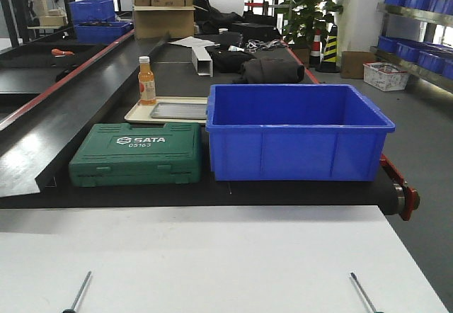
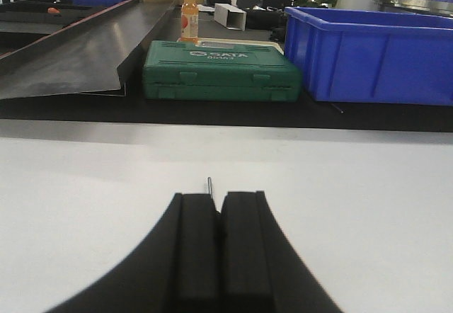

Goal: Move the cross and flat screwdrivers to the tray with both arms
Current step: 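Lower both grippers over the two green-handled screwdrivers on the table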

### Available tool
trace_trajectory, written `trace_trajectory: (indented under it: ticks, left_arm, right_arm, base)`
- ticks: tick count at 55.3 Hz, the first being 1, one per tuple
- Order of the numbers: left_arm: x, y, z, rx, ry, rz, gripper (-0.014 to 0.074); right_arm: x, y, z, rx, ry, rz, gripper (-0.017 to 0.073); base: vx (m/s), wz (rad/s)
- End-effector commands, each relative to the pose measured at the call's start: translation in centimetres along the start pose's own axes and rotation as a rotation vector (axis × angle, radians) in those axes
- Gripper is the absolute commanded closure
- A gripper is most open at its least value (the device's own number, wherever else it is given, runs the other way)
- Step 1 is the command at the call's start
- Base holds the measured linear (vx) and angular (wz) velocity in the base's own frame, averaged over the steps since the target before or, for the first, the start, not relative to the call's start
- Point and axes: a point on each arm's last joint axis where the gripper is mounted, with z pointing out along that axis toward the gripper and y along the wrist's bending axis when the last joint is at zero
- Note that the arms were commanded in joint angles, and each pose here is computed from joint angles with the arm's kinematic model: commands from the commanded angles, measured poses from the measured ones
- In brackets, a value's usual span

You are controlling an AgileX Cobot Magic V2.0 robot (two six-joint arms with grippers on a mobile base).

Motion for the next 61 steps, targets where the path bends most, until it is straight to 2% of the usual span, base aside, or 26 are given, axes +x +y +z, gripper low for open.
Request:
trace_trajectory:
  ticks: [1, 25, 39, 45, 52, 57, 61]
  left_arm:
    - [-1.6, -0.2, -0.2, 0.01, -0.113, -0.005, 0.0599]
    - [-1.7, -0.2, -0.2, 0.01, -0.117, -0.005, 0.0599]
    - [-2.2, -0.2, -0.3, 0.013, -0.173, -0.005, 0.0599]
    - [-2.8, -0.2, -0.4, 0.017, -0.241, -0.013, 0.0599]
    - [-3.7, -0.2, -0.7, 0.031, -0.336, -0.081, 0.0599]
    - [-4.8, -0.3, -1.1, 0.037, -0.385, -0.076, 0.0596]
    - [-6.1, -0.5, -1.4, 0.039, -0.415, -0.062, 0.0591]
  right_arm:
    - [-0.5, 0.1, 0.1, -0.011, -0.057, -0.009, 0.0567]
    - [-0.5, 0.1, 0.1, -0.011, -0.057, -0.009, 0.0567]
    - [-0.5, 0.1, 0.1, -0.013, -0.065, -0.009, 0.0567]
    - [-0.8, 0.2, 0.1, -0.018, -0.096, -0.009, 0.0567]
    - [-1.6, 0.3, 0.0, -0.032, -0.187, -0.028, 0.0567]
    - [-3.1, 0.5, -0.4, -0.054, -0.326, -0.027, 0.0567]
    - [-4.6, 0.6, -0.7, -0.053, -0.336, -0.018, 0.0567]
  base:
    - [0.0, 0.0]
    - [0.0, 0.0]
    - [0.0, 0.0]
    - [0.0, 0.0]
    - [0.0, 0.0]
    - [0.0, 0.0]
    - [0.0, 0.0]
